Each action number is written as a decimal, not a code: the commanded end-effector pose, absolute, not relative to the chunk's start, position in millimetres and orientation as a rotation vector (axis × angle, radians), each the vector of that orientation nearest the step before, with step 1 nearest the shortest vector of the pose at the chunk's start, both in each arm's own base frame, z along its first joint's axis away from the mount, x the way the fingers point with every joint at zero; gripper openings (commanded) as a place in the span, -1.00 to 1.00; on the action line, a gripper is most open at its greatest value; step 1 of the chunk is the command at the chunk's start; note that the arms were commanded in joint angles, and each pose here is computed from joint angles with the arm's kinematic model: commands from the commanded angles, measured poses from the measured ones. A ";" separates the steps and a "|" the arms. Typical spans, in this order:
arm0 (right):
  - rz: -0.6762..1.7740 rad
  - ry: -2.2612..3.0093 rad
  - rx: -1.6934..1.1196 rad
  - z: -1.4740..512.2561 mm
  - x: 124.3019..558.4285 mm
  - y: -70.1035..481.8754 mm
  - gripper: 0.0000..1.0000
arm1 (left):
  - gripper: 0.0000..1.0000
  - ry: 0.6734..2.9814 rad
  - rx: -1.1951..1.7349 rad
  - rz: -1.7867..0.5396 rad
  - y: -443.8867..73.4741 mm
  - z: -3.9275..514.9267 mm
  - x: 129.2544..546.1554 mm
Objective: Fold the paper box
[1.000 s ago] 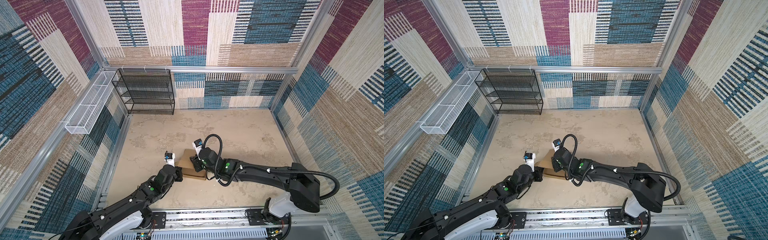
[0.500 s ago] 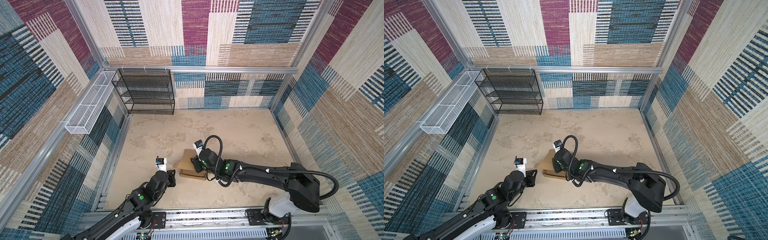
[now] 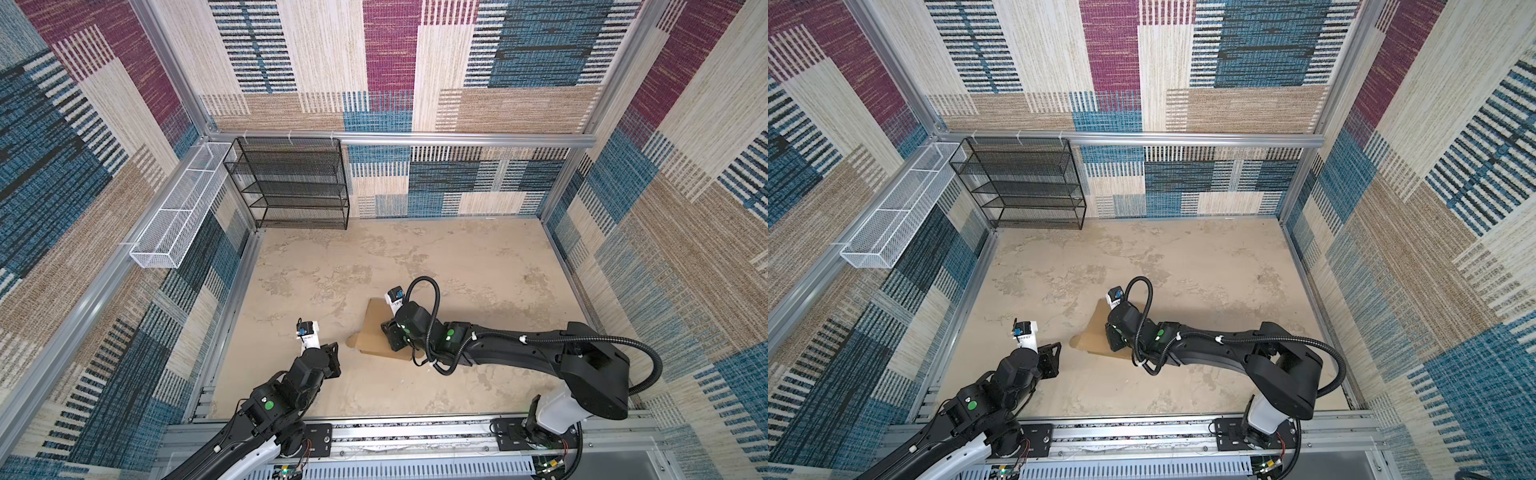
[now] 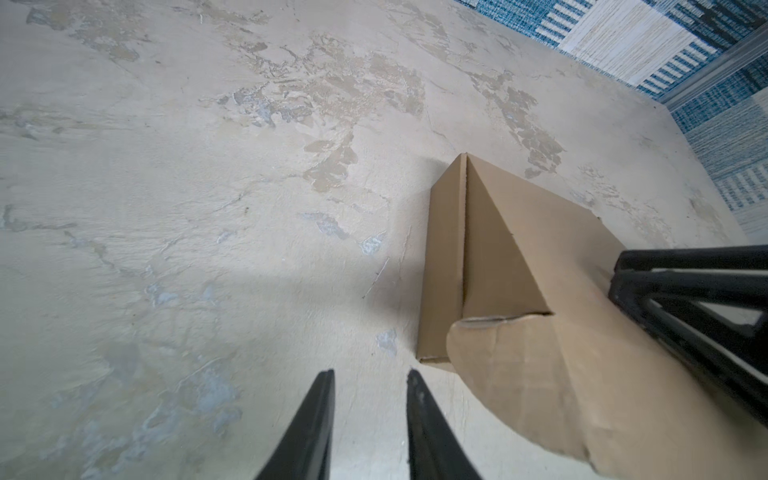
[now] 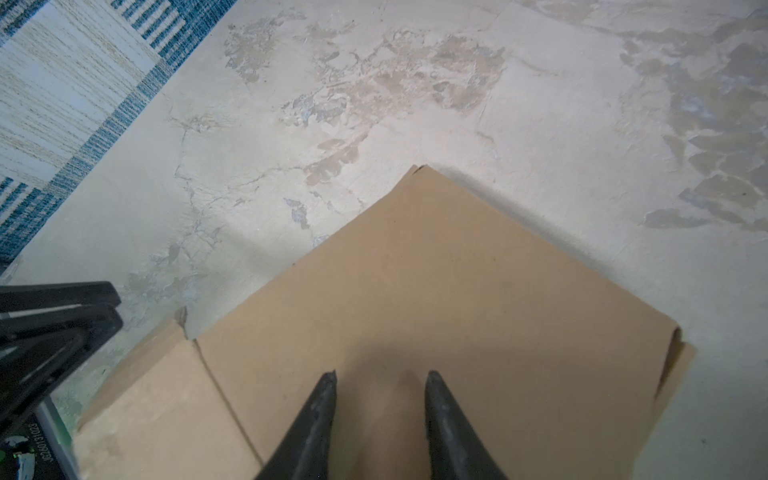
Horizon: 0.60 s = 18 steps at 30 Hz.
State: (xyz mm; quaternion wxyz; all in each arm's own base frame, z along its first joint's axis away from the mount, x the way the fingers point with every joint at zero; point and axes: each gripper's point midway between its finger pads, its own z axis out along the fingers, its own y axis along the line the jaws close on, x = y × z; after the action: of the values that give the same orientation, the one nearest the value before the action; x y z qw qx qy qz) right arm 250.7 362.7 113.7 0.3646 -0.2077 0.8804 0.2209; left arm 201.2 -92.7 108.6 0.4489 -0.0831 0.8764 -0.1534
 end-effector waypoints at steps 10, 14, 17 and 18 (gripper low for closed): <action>0.577 2.328 -0.513 88.1 245.3 356.6 -0.25 | -0.24 2.139 -0.206 -0.337 -89.7 125.8 208.1; 0.575 2.346 -0.496 80.7 243.9 350.7 -0.25 | -0.20 2.144 -0.182 -0.335 -96.0 126.5 212.6; 0.570 2.360 -0.491 75.1 242.0 347.0 -0.25 | -0.15 2.157 -0.161 -0.335 -102.2 125.9 216.7; 0.565 2.363 -0.489 73.7 241.5 345.5 -0.25 | -0.12 2.165 -0.152 -0.333 -104.3 124.8 218.0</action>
State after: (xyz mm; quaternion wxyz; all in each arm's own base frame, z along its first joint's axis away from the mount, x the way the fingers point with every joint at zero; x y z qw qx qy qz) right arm 242.5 347.5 77.1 0.3303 -0.1954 0.8984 0.2137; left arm 211.3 -95.3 115.3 0.4454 -0.0749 0.8836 -0.1234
